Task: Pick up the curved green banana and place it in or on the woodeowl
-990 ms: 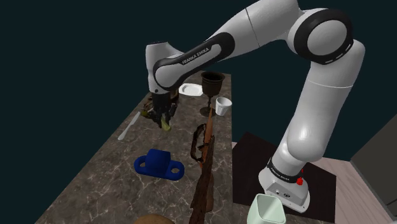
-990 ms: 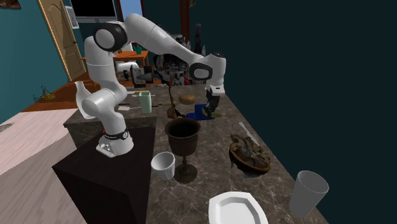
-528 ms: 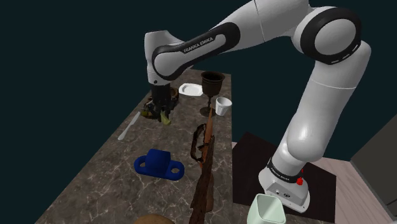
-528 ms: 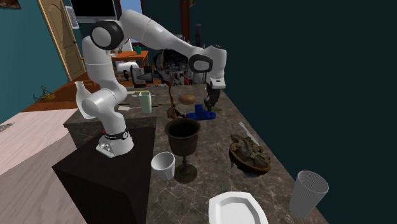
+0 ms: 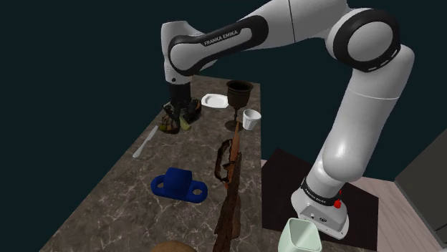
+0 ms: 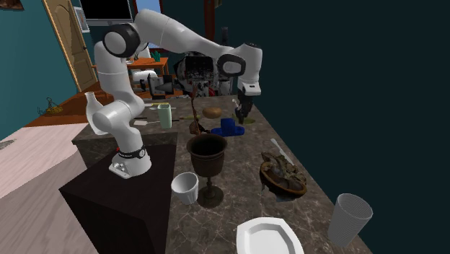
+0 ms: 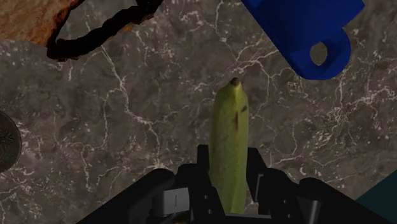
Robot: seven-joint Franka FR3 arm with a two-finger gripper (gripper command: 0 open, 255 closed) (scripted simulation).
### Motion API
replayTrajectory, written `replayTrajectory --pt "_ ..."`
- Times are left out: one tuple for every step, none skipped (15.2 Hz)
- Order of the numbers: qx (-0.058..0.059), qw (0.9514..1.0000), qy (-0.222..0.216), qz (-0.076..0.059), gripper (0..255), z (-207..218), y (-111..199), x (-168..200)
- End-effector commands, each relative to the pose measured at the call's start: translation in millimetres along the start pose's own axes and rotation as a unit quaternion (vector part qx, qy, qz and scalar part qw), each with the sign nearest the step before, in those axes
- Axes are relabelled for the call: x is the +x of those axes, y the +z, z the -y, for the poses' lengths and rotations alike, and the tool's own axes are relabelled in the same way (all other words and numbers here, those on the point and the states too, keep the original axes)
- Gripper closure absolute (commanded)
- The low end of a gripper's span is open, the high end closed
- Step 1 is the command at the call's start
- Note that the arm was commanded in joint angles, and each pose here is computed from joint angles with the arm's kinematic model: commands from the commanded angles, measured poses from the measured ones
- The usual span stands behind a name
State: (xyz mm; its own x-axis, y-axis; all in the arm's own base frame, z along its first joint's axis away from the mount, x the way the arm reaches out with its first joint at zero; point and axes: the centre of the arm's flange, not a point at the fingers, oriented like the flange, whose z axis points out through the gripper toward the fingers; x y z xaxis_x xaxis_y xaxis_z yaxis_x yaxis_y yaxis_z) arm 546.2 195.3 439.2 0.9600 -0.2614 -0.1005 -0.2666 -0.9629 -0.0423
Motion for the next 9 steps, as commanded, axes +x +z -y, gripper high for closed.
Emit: replayTrajectory --pt "0.000 1.0000 0.000 0.000 255 -9.0 -3.8 23.8" --pt "0.000 1.0000 0.000 0.000 255 -13.5 -5.1 36.2" --pt "0.000 1.0000 0.000 0.000 255 -18.0 -6.4 48.5" --pt "0.000 1.0000 0.000 0.000 255 -22.5 -7.7 60.8" --pt "0.000 1.0000 0.000 0.000 255 -27.1 -9.0 73.2" --pt "0.000 1.0000 0.000 0.000 255 -31.6 -10.3 85.5" --pt "0.000 1.0000 0.000 0.000 255 -36.1 -11.6 97.9" --pt "0.000 1.0000 0.000 0.000 255 -40.6 -12.9 110.2" --pt "0.000 1.0000 0.000 0.000 255 -45.1 -14.2 122.5"
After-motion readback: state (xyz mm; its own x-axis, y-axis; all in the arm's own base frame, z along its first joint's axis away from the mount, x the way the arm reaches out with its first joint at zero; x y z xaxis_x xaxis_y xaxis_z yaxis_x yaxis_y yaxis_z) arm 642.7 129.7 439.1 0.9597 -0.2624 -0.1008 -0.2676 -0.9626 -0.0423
